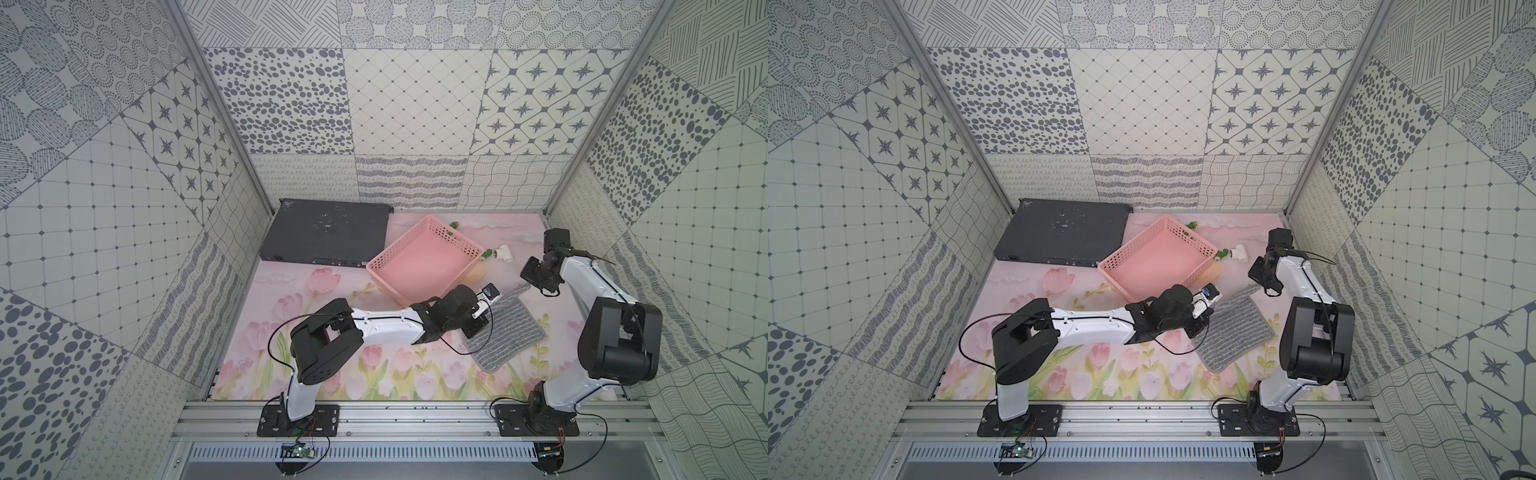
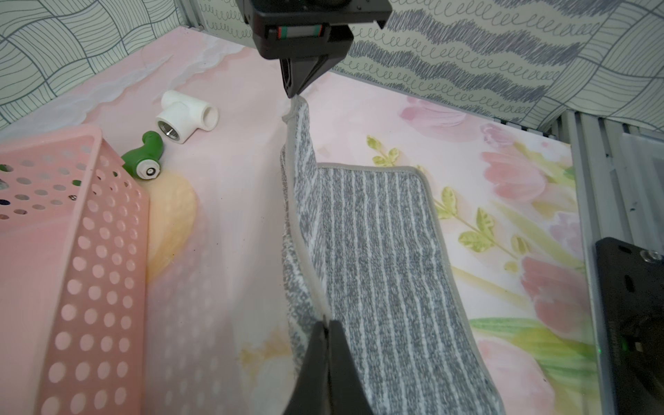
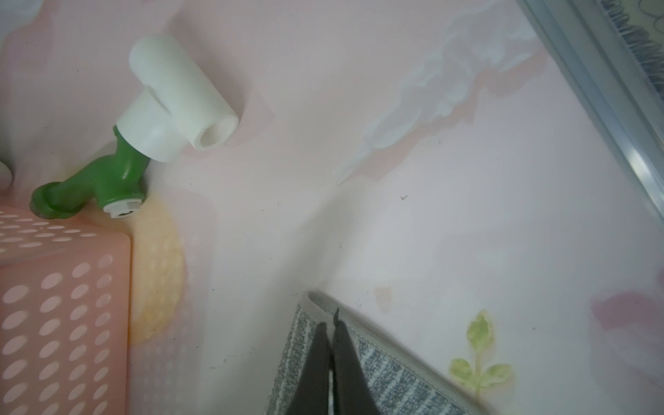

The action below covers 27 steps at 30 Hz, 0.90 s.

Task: Fold the square dishcloth
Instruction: Fold the cleaning item at the center of the board.

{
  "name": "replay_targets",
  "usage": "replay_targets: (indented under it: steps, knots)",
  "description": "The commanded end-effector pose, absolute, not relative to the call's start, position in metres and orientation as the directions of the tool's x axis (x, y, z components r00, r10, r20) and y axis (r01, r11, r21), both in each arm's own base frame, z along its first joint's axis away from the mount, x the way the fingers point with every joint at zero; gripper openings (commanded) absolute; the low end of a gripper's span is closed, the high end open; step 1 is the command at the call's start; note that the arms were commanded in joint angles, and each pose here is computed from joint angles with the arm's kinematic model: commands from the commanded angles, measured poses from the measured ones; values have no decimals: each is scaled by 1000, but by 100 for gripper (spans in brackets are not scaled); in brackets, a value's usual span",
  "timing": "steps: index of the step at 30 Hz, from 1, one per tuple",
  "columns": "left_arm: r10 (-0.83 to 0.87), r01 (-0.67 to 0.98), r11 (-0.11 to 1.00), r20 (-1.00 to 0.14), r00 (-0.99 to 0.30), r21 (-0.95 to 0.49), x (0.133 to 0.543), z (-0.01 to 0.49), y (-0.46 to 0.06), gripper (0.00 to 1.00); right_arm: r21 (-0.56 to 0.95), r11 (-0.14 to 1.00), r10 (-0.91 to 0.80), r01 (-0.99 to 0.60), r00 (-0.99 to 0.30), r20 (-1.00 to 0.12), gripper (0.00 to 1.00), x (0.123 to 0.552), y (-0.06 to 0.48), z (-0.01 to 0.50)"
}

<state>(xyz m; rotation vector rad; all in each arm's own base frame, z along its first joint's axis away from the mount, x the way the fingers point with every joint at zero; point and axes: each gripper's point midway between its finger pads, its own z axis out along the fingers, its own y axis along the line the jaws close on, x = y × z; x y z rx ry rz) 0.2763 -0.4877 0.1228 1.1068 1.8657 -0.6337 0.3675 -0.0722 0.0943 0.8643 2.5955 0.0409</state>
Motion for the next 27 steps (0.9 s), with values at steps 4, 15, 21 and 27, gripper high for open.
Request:
replay_targets:
  steps: [4,15,21,27]
  knots:
    - [370,899,433,-895,-248,-70,244,137,-507,0,165,768,628,618,-679,-379,5,354,-87,91]
    - [369,904,390,-870,-327,-175,201,118,-527,0,164,743,656,648,-660,-365,5,336,-99,81]
    - [389,912,360,-856,-339,-197,179,107,-536,0,170,735,666,656,-653,-359,5,332,-102,79]
    - [416,914,331,-833,-364,-235,162,94,-540,0,168,732,670,661,-652,-354,5,329,-104,77]
